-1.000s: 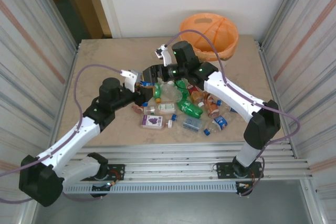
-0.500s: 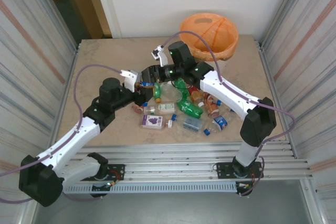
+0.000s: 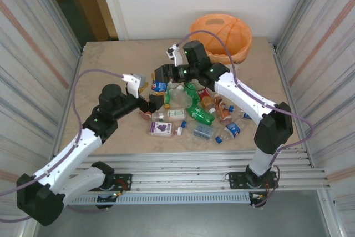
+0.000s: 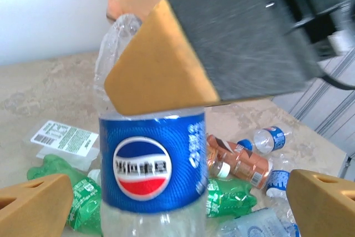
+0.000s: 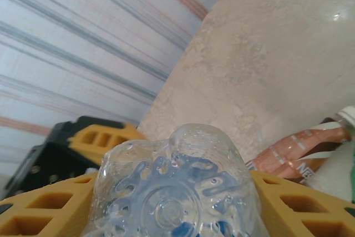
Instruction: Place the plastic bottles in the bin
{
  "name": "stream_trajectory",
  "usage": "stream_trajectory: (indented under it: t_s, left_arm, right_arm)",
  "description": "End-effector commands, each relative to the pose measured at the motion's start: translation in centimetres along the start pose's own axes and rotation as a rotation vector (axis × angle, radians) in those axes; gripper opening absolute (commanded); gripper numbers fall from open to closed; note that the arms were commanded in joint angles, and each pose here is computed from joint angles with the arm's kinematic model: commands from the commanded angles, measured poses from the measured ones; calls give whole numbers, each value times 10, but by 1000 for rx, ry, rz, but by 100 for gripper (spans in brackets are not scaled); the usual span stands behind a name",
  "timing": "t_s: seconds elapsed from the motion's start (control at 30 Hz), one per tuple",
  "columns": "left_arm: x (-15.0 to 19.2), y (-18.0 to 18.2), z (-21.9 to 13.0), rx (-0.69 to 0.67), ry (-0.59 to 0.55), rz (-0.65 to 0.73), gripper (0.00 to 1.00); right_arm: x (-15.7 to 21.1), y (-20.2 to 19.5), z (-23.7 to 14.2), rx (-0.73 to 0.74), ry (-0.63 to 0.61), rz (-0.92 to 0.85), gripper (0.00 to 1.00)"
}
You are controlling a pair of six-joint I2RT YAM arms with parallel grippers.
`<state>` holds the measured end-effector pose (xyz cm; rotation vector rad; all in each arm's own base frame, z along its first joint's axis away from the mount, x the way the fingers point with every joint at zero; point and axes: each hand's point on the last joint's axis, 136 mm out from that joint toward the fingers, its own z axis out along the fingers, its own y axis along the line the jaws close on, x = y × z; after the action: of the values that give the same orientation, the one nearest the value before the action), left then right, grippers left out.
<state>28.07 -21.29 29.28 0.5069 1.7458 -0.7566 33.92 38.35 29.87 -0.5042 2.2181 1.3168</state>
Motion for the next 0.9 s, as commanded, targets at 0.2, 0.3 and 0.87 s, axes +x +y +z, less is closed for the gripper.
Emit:
stream_trajectory:
  t_s: [0.2, 0.3, 0.87]
  left_arm:
    - [-14, 10, -33, -122, -66, -7, 99]
    - [-16, 21, -46, -204, -92, -7, 99]
    - [-4, 68, -73, -471, -117, -67, 99]
  right_arm:
    - [-89, 30, -90, 29, -224, -106, 35]
    - [-121, 38, -123, 44, -320, -139, 33]
    - [-220, -21, -247, 336, -673, -154, 32]
